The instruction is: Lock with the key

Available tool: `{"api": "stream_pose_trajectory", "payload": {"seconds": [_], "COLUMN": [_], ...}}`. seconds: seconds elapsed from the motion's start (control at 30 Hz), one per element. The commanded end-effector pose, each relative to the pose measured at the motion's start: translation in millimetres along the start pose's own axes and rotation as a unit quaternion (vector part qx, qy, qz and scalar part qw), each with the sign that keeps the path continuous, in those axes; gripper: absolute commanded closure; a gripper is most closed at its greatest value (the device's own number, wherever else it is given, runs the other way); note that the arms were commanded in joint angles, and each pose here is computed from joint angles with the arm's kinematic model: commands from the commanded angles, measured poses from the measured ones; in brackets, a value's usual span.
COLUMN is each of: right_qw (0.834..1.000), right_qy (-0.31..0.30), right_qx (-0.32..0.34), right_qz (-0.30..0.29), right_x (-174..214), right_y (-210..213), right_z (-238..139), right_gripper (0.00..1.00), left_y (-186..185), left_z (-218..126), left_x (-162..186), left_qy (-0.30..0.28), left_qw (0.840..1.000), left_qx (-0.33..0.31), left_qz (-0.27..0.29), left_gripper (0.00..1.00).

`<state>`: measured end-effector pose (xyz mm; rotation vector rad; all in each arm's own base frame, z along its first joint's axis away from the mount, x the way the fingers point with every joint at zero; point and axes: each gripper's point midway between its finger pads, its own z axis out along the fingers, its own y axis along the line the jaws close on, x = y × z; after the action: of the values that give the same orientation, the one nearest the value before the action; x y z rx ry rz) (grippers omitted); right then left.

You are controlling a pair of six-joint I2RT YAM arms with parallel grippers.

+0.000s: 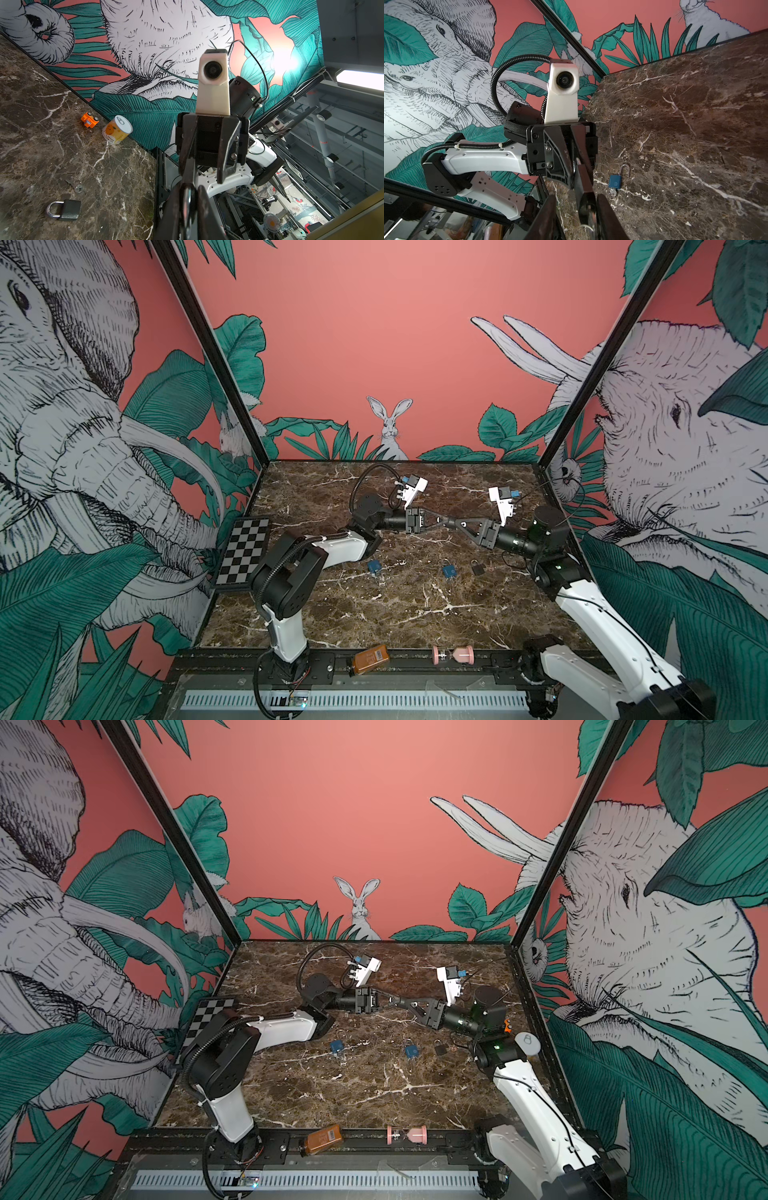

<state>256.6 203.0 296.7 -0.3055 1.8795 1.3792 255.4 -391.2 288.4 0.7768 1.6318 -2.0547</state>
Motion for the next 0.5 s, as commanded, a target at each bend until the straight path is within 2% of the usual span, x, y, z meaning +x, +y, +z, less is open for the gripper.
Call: {"api": "stream_pose_trajectory", "payload": {"seconds": [0.0, 0.13, 0.23, 0.4, 0.47], "right_qw": [0.999, 0.999, 0.999, 1.000, 1.000], "right_qy": [-0.014, -0.018, -0.018, -0.015, -0.016], "right_qx": [-0.022, -0.020, -0.021, -0.020, -0.019], "right_qz": [-0.023, -0.020, -0.019, -0.013, -0.010], "right_x": [-8.8, -9.3, -9.3, -5.3, -4.9], "right_y": [16.0, 14.4, 14.6, 11.1, 8.3], "right_z": [-5.7, -7.6, -8.3, -7.5, -6.6], "right_gripper": [0.72, 0.75, 0.80, 0.82, 0.86], "left_y": [-19.5, -20.3, -19.1, -16.6, -17.6], "left_z": [-2.0, -2.0, -2.8, -2.9, -2.0], "left_x": [-9.5, -9.9, -10.5, -11.9, -13.8], "left_qy": [-0.008, -0.008, -0.009, -0.012, -0.012], "left_qw": [0.999, 0.999, 0.999, 0.999, 0.999], "left_qx": [0.014, 0.015, 0.013, 0.010, 0.013], "left_qz": [0.036, 0.036, 0.035, 0.034, 0.035], "left_gripper": [1.00, 1.00, 1.00, 1.00, 1.00]}}
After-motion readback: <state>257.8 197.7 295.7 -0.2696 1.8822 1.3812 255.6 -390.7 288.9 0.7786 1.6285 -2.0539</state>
